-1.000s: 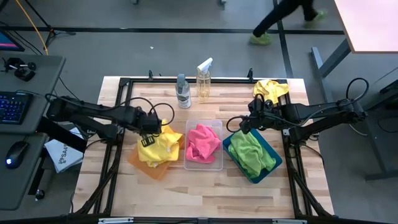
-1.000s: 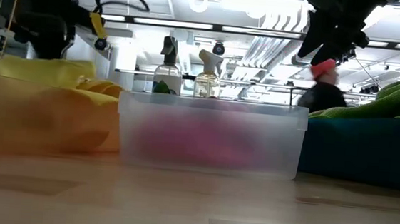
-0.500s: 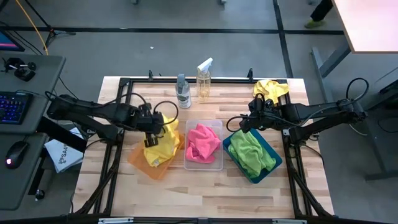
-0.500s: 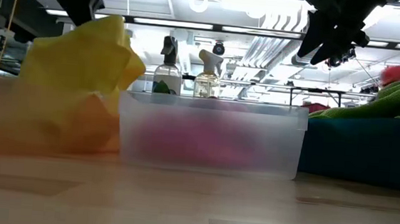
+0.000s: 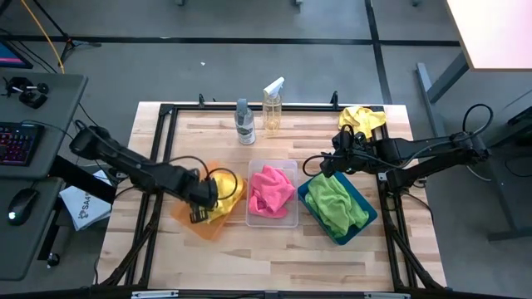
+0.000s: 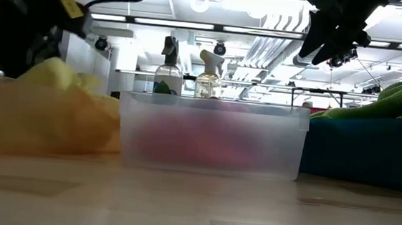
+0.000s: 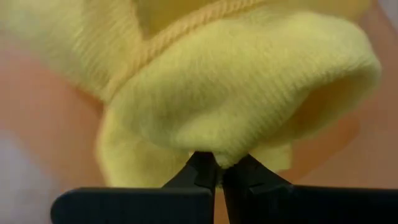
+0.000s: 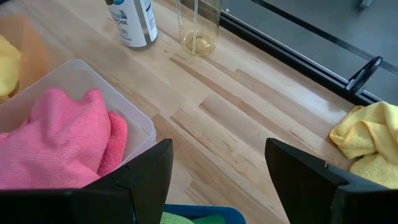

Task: Sort microfiber towel by color & place in baskets
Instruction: Put the bottom yellow microfiber towel into the orange bin, then put the yellow microfiber towel into the orange bin

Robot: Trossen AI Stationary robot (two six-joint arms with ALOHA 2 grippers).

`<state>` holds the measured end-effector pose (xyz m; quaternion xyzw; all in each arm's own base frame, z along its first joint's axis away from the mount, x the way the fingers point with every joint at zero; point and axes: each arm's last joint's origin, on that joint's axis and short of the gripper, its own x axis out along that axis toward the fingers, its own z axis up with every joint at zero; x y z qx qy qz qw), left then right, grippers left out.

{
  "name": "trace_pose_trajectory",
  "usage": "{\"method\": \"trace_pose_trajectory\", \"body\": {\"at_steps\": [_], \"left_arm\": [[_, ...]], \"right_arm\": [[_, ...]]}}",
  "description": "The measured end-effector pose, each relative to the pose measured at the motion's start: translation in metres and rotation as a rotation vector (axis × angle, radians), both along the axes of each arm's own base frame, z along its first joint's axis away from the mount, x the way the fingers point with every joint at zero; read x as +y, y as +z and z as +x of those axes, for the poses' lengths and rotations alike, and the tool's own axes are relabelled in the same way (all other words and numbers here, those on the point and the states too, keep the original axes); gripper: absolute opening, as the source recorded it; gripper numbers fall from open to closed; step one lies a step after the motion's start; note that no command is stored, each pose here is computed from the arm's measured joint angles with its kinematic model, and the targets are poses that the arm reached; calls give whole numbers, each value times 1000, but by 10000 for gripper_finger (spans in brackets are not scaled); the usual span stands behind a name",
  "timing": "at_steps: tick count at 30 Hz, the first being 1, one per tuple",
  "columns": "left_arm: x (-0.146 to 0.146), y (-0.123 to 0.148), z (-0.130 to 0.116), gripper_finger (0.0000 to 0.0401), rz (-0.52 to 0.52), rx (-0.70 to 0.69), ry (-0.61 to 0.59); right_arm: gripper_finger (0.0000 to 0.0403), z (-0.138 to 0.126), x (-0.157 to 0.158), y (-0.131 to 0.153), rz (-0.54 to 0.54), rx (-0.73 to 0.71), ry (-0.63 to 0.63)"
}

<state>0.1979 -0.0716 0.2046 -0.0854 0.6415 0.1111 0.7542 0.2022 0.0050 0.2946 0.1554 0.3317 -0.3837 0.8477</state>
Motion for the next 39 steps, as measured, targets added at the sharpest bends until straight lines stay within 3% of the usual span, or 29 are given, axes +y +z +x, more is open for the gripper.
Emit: {"method": "trace_pose_trajectory", "body": {"at_steps": [9, 16, 20, 27, 32, 37, 39], "left_arm": [[-1, -38, -11, 0, -87, 3, 93], [5, -42, -11, 11, -97, 10, 99], [9, -38, -11, 42, -172, 36, 103], [16, 5, -9, 120, -196, 72, 65], [25, 47, -10, 166, -211, 16, 86], [38, 85, -14, 192, -246, -83, 134], [45, 96, -15, 195, -212, -142, 175]], "right_arm": [[252, 0, 0, 0, -6, 1, -1], [252, 0, 0, 0, -13, 0, -6], [252, 0, 0, 0, -9, -4, -10], [252, 0, -4, 0, 45, -48, -77], [252, 0, -20, -1, 110, -54, -146], [252, -12, -46, -6, 133, 46, -279], [252, -21, -61, -11, 131, 107, -357]]}}
